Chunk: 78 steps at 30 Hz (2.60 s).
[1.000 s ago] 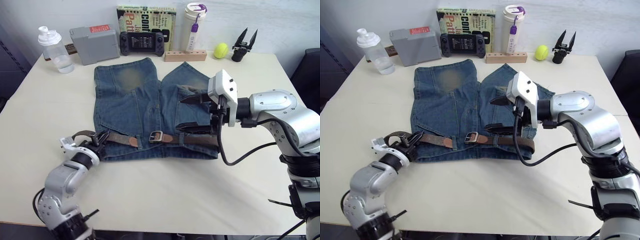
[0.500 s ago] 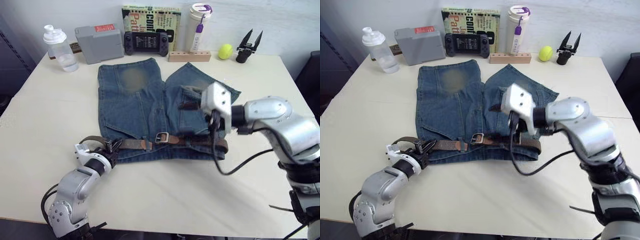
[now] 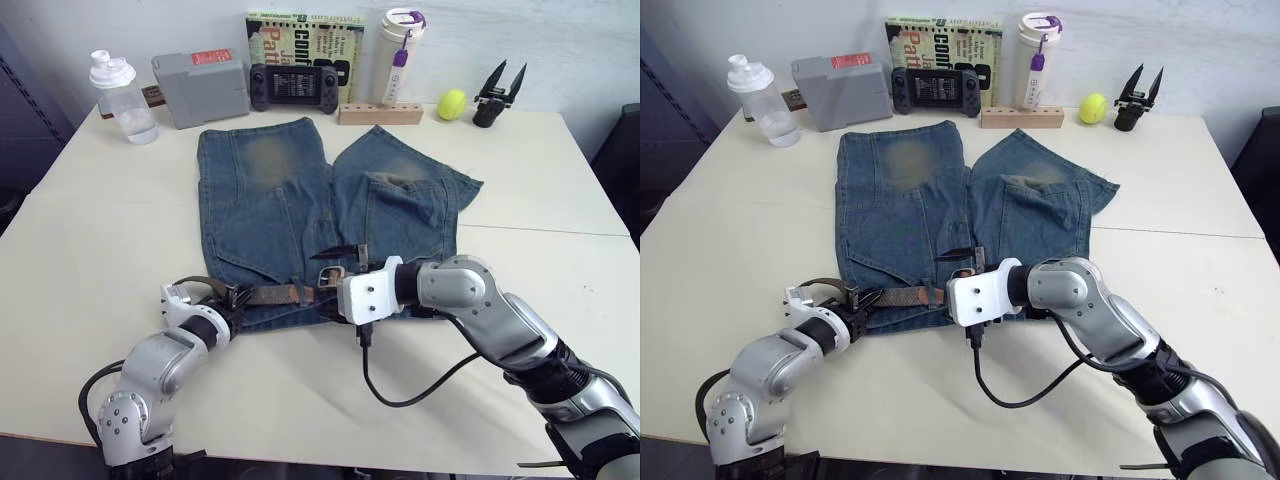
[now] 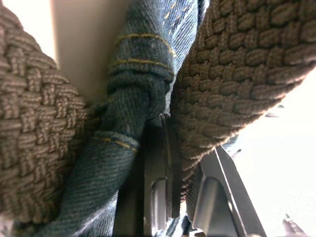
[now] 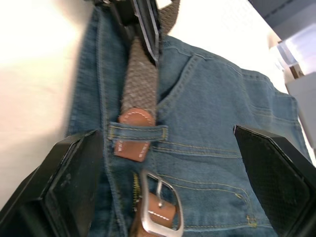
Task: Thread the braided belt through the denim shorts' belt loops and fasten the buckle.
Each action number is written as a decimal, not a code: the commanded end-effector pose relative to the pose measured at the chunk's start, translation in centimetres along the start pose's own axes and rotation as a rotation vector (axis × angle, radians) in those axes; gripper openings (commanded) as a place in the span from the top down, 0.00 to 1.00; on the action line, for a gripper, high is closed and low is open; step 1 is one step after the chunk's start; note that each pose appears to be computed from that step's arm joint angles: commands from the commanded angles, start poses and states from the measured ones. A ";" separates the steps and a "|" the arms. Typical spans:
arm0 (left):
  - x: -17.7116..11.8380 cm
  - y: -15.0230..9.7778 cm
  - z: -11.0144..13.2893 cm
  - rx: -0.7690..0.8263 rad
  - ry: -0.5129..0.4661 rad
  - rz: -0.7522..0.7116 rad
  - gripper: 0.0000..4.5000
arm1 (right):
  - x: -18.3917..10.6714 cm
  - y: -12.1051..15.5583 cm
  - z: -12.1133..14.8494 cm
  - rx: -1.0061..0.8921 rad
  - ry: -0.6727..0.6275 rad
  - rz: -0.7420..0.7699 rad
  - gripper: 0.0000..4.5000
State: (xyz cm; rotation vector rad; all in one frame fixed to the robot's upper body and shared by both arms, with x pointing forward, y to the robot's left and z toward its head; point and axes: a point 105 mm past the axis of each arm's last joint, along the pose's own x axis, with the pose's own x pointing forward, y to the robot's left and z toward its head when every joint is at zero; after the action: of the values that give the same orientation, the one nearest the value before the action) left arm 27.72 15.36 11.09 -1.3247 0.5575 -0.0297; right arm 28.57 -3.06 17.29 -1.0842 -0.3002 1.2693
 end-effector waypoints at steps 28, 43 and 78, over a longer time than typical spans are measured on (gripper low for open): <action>2.6 0.2 -5.0 0.380 0.156 0.180 1.00 | -1.3 1.9 -2.6 -0.207 0.060 0.015 0.17; 2.7 0.1 -4.9 0.384 0.159 0.173 1.00 | -0.9 3.5 -3.8 -0.220 0.059 -0.002 0.57; -7.6 -0.9 -1.5 1.051 0.716 -0.086 0.05 | -1.3 0.0 -0.5 -0.123 -0.066 0.007 1.00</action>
State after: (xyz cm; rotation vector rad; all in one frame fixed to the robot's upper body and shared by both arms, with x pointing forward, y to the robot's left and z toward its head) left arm 21.92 16.49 13.75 -0.2778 0.8871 -0.6832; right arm 29.18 -5.15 15.13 -1.1688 -0.3335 1.3079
